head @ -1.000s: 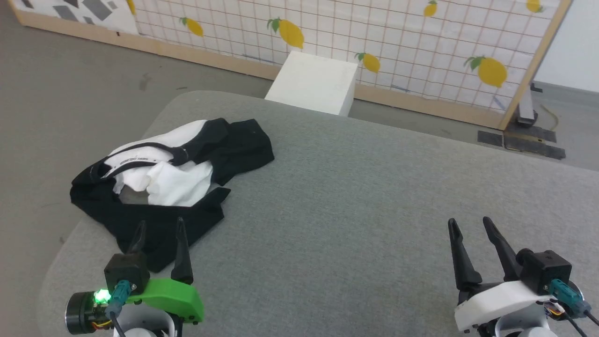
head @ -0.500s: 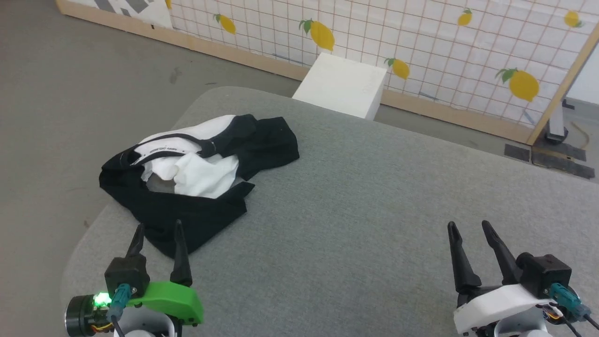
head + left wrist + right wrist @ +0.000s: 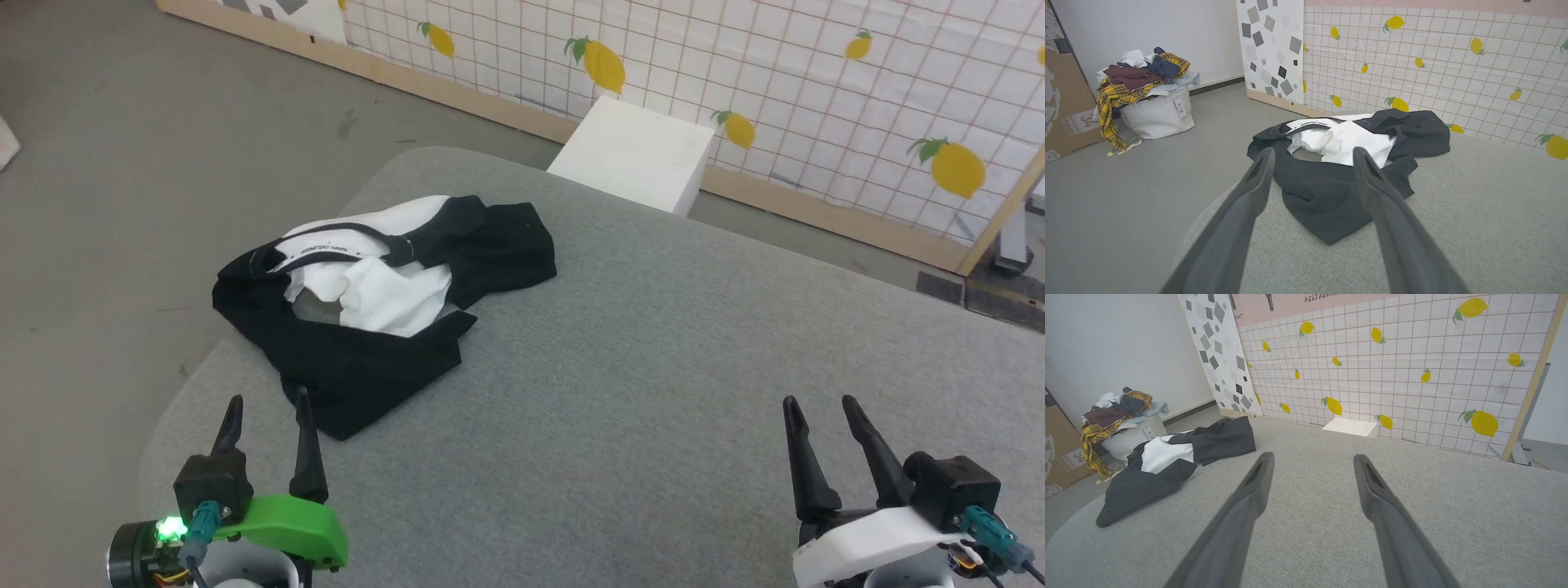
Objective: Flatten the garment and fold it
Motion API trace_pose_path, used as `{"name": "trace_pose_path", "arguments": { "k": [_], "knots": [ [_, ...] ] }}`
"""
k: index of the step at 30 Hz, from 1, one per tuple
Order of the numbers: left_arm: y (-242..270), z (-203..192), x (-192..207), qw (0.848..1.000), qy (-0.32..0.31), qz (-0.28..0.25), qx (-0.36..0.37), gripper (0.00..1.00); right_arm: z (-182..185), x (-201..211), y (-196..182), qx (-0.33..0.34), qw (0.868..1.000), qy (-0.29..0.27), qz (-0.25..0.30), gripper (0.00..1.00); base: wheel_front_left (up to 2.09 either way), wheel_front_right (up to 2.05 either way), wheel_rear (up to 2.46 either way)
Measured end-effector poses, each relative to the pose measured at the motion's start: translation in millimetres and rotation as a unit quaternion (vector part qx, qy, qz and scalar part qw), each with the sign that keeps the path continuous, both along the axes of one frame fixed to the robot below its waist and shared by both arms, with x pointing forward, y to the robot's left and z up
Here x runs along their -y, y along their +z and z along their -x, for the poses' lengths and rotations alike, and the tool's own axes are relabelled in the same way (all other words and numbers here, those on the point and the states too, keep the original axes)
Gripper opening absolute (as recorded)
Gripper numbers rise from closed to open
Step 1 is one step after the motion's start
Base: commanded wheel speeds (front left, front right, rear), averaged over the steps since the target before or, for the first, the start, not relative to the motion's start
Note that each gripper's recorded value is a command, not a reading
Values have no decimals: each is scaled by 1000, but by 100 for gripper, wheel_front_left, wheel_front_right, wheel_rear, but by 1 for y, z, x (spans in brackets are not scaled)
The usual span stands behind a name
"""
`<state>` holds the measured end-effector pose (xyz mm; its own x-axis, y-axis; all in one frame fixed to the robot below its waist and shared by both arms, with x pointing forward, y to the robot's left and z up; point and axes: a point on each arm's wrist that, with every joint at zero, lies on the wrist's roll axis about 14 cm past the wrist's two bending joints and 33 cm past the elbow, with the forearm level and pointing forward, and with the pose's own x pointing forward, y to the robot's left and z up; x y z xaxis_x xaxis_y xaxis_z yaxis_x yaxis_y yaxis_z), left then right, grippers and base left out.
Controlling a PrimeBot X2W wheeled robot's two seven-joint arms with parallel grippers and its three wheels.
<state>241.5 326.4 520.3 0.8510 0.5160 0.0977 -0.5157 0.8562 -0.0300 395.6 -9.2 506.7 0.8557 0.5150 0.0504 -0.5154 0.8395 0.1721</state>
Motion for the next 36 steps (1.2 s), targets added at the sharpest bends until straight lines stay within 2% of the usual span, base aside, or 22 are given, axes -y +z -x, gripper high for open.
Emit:
{"name": "trace_pose_path", "arguments": {
  "k": [14, 28, 32, 36],
  "knots": [
    [-4, 19, -12, 999, 32, 2, 0, 100, 1, -15, -4, -9, 1000, 20, -10, 100, 0, 0, 0],
    [-6, 18, -14, 999, 32, 5, -5, 100, 0, -12, -10, -18, 1000, 17, -9, 100, 0, 0, 0],
    [2, 5, -22, 1000, 17, 12, 2, 100, -2, -12, -14, -23, 1000, 16, -8, 100, 0, 0, 0],
    [50, -33, -43, 999, -6, -10, 50, 100, -9, -11, -15, -23, 1000, 14, 3, 100, 0, 0, 0]
  ]
}}
